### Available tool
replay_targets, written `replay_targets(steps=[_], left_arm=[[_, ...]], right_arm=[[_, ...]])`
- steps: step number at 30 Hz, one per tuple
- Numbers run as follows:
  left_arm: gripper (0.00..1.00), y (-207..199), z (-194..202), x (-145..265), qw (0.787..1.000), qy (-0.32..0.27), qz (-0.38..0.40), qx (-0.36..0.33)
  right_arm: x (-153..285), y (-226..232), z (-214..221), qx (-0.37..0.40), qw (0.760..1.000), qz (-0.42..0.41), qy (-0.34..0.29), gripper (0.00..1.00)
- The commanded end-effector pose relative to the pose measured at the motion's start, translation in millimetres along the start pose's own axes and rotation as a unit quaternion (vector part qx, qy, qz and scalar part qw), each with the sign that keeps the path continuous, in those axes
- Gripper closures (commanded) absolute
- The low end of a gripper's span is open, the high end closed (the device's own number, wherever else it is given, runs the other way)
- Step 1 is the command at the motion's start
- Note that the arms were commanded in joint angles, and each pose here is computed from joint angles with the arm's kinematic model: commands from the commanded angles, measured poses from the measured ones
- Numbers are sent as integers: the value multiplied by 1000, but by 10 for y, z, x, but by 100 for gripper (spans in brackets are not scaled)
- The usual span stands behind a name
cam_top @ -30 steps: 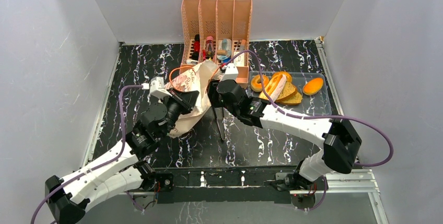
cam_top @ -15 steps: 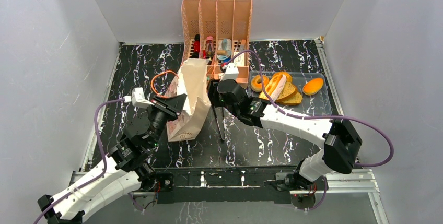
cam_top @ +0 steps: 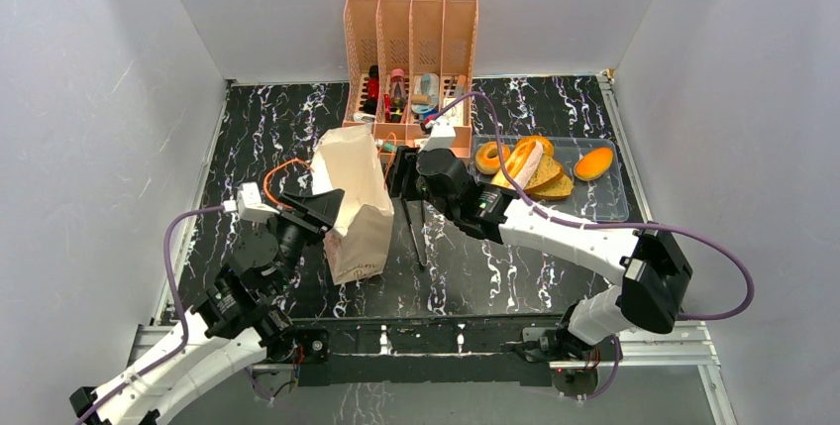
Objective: Take the fake bread out of the paper bag
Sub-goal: Place the paper bag at the center of the board.
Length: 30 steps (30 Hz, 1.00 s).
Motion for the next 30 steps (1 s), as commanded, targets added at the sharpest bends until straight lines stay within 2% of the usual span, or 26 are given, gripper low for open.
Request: replay_targets(steps=[1,6,9,11,16,30], left_arm=[[45,124,-80,96,1000,-5,-31,1],[36,158,-107,181,999,3,-35,-5],[23,186,-145,226,999,7,-47,-17],[20,221,-166,256,998,13,-65,-23],[19,339,-187,298,995,8,-94,-15],[19,400,-241,338,994,-2,-107,-18]], right_arm=[[98,331,-259,-25,998,-56,-30,52],[69,375,-179,-22,998,-62,-19,52],[66,405,-158,-22,997,-66,-18,52],[69,429,-155,-21,997,-68,-17,52],[152,488,-183,-20,997,-76,-24,52],[643,652,-425,-9,994,-90,-57,52]])
Point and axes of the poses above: each gripper's point midway between its finger pads, its own x axis back along the fingers, its own y axis along the line the jaws close on, z = x × y, the point moved 2 cm from there along x, back along the fingers, and after that the axes turned 12 degrees about -x, right-handed, at the moved point
